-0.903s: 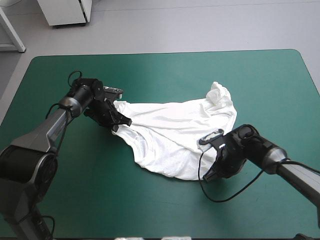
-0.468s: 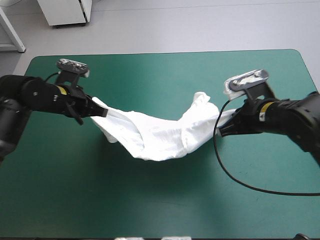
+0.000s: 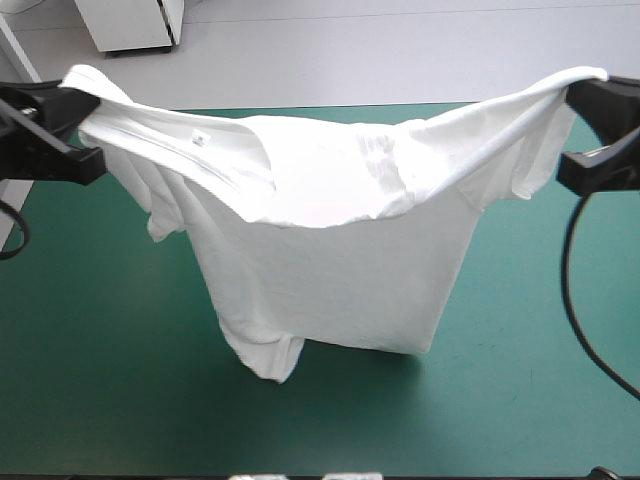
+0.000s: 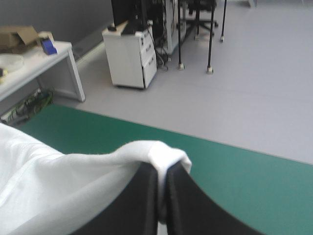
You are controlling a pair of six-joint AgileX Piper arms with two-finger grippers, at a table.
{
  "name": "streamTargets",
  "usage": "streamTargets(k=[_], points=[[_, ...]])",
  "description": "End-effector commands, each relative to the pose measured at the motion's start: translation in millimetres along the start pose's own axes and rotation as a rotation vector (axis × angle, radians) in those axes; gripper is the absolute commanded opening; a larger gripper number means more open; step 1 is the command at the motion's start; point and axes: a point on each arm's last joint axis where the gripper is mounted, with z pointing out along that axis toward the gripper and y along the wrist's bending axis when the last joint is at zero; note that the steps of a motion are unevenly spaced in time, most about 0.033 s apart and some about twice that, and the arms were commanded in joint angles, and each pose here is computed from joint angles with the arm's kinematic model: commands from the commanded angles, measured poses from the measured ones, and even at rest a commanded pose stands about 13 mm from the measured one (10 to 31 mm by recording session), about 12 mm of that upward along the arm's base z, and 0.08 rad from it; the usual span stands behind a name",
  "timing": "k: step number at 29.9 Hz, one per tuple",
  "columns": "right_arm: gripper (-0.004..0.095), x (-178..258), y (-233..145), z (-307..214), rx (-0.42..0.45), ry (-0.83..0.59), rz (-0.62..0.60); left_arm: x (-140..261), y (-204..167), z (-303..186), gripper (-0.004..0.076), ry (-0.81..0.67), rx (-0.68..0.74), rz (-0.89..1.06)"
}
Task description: Fold the cloth
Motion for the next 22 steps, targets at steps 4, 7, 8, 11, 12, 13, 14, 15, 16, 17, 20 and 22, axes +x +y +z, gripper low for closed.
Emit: streamTargets(k=[4, 7, 8, 11, 12, 13, 14, 15, 16, 17, 20, 22], points=[[-0.0013, -25, -7, -57, -0.007, -0.21, 0.007, -34, -22, -67, -0.001, -0.323, 0.115, 0.044], [-0.0013, -30, -5, -73, -0.051, -0.266, 0.004, -41, -30, -91, -0.001, -0.416, 0.163, 0.064], [-0.0013, -32, -5, -78, -0.058, -0.284, 0.006, -43, -32, -99, -0.001, -0.444, 0.174, 0.074], [-0.0013, -34, -4, -86, -0.084, -0.311, 0.012, -47, -38, -120, -0.001, -0.533, 0.191, 0.097], [-0.0013, -34, -3, -87, -0.092, -0.312, 0.013, -48, -38, -125, -0.001, -0.556, 0.189, 0.1], [-0.0013, -34, -3, -87, -0.098, -0.312, 0.014, -49, -39, -130, -0.001, -0.576, 0.187, 0.105], [-0.0013, -34, -2, -87, -0.101, -0.311, 0.015, -49, -39, -131, -0.001, -0.58, 0.185, 0.107], [-0.0013, -34, -2, -86, -0.1, -0.31, 0.014, -49, -39, -132, -0.001, -0.582, 0.183, 0.108], [-0.0013, -33, -2, -85, -0.099, -0.307, 0.014, -49, -39, -131, -0.001, -0.575, 0.179, 0.109], [-0.0013, -33, -2, -82, -0.097, -0.297, 0.015, -48, -38, -127, -0.001, -0.56, 0.175, 0.105], [-0.0013, -30, -4, -72, -0.067, -0.264, 0.028, -46, -31, -105, -0.001, -0.473, 0.149, 0.069], [-0.0013, -27, -4, -62, -0.043, -0.23, 0.035, -42, -27, -85, -0.001, -0.389, 0.139, 0.059]])
